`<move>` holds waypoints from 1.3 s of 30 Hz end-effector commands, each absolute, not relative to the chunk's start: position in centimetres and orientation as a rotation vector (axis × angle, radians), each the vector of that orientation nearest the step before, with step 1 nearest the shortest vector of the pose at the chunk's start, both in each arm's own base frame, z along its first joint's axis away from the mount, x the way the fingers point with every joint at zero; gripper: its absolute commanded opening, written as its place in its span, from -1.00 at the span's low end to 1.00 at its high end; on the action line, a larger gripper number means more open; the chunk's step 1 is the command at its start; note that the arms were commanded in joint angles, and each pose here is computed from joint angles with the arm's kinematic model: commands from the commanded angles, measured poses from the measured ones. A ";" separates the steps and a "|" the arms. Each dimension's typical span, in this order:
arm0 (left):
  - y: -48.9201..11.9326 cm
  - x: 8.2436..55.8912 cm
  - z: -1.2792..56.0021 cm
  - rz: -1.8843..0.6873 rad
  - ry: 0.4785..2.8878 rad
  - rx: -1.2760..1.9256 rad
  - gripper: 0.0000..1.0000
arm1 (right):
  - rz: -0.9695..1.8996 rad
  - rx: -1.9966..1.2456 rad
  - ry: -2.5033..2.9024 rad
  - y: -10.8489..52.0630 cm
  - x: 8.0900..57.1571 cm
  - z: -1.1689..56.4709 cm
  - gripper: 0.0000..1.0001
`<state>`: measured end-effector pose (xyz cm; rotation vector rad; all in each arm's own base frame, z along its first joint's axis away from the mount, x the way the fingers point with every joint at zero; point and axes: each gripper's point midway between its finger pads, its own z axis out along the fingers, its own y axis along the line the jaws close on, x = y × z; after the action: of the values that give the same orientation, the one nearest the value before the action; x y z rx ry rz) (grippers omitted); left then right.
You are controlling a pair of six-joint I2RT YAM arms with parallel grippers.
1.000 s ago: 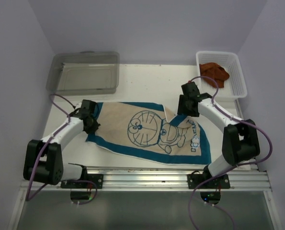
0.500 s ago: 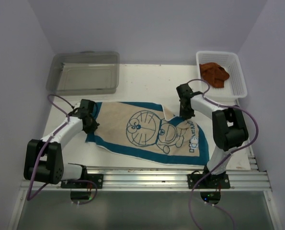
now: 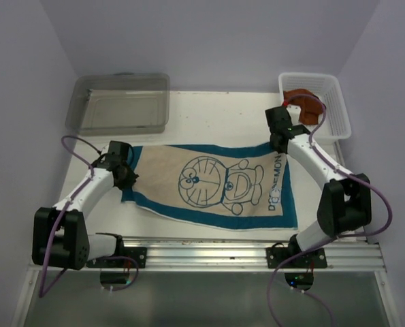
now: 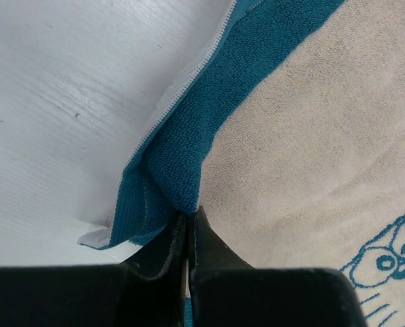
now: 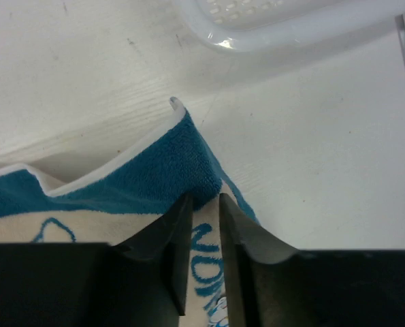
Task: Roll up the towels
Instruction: Flatten the towel
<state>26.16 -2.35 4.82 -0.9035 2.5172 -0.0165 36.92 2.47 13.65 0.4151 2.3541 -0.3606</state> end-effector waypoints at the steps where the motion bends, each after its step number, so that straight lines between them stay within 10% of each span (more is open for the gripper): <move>1: -2.0 26.4 6.1 -0.027 2.490 -0.888 -1.00 | -0.451 0.441 2.349 1.5 38.9 13.5 -0.36; 5: -2.3 26.6 6.0 -0.043 2.507 -0.868 -1.00 | -0.406 0.458 2.347 2.0 38.0 13.7 -0.24; 6: -2.5 26.7 6.1 -0.050 2.509 -0.863 -0.69 | -0.369 0.461 2.331 2.2 37.9 13.9 -0.21; 15: -2.1 29.0 9.5 -0.052 2.425 -0.814 -0.08 | -0.250 0.422 2.513 3.4 32.2 8.7 -0.28; 26: -1.4 28.3 5.9 0.020 2.524 -0.843 -0.08 | -0.123 0.473 2.686 5.2 28.1 3.1 -0.29; 39: 0.1 25.9 5.4 0.049 2.533 -0.912 -0.08 | -0.363 0.362 2.723 4.3 34.8 1.0 -0.27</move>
<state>25.27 -1.00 3.42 -0.9113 2.6053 0.0382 32.59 4.76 1.61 0.3897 2.7424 -0.2987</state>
